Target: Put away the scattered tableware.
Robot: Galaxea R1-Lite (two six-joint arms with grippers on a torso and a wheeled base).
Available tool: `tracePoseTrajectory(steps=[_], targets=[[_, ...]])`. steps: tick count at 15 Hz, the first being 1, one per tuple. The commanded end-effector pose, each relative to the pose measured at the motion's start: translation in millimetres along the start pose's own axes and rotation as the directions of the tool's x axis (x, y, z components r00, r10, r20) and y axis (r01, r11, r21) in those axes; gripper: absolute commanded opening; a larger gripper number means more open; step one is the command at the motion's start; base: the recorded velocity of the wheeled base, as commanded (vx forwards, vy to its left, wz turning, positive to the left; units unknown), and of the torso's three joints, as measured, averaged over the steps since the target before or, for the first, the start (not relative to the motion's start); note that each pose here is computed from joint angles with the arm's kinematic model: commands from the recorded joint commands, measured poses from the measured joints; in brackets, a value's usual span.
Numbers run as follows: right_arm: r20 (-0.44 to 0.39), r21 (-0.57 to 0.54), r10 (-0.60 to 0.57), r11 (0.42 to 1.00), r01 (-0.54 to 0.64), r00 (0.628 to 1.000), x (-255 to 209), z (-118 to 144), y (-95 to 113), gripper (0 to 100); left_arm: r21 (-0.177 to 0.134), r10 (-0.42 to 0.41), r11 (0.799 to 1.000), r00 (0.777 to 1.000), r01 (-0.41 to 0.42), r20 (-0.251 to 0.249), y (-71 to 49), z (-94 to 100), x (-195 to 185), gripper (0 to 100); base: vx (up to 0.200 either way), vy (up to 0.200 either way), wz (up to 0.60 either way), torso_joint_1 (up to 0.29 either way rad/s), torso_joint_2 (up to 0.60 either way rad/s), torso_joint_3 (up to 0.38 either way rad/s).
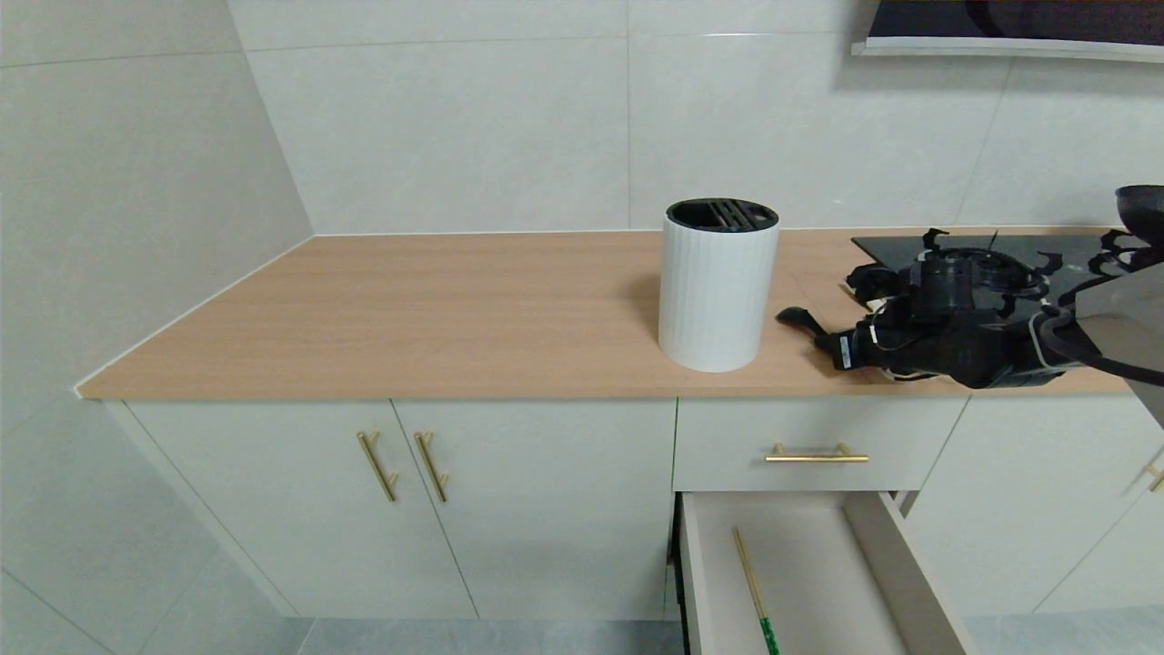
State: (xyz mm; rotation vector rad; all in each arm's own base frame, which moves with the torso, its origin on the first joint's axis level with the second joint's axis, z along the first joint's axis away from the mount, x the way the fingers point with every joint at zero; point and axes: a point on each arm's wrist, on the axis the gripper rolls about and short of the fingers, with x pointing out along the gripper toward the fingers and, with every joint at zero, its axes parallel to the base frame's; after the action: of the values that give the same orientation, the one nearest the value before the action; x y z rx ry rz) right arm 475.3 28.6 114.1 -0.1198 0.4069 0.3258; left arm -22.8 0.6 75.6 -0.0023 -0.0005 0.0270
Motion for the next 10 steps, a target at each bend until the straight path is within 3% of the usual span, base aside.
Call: tracePoseTrajectory(steps=[1, 4, 5, 7, 10], targets=[[-0.001, -0.001, 0.001, 1.000, -0.001, 1.000, -1.3, 1.2, 0.4, 0, -0.001, 0.001, 1.000, 1.000, -0.001, 0.000, 0.0, -0.1, 0.0, 100, 0.000, 0.000, 0.00, 0.000, 0.00, 0.000], [0.002, 0.004, -0.002, 1.000, 0.002, 1.000, -17.2, 16.6, 6.1, 0, -0.001, 0.001, 1.000, 1.000, -0.001, 0.000, 0.0, -0.1, 0.0, 100, 0.000, 0.000, 0.00, 0.000, 0.00, 0.000], [-0.055, 0.067, 0.013, 0.998, -0.009, 0.998, -42.9, 36.9, 26.2, 0, -0.001, 0.001, 1.000, 1.000, -0.001, 0.000, 0.0, -0.1, 0.0, 100, 0.000, 0.000, 0.00, 0.000, 0.00, 0.000], [-0.118, 0.107, -0.026, 0.993, 0.038, 0.993, -72.9, 54.2, 47.3, 0, -0.001, 0.001, 1.000, 1.000, -0.001, 0.000, 0.0, -0.1, 0.0, 100, 0.000, 0.000, 0.00, 0.000, 0.00, 0.000], [-0.178, 0.177, -0.121, 0.972, 0.153, 0.976, -122.7, 63.0, 71.6, 0, -0.001, 0.001, 1.000, 1.000, -0.001, 0.000, 0.0, -0.1, 0.0, 100, 0.000, 0.000, 0.00, 0.000, 0.00, 0.000]])
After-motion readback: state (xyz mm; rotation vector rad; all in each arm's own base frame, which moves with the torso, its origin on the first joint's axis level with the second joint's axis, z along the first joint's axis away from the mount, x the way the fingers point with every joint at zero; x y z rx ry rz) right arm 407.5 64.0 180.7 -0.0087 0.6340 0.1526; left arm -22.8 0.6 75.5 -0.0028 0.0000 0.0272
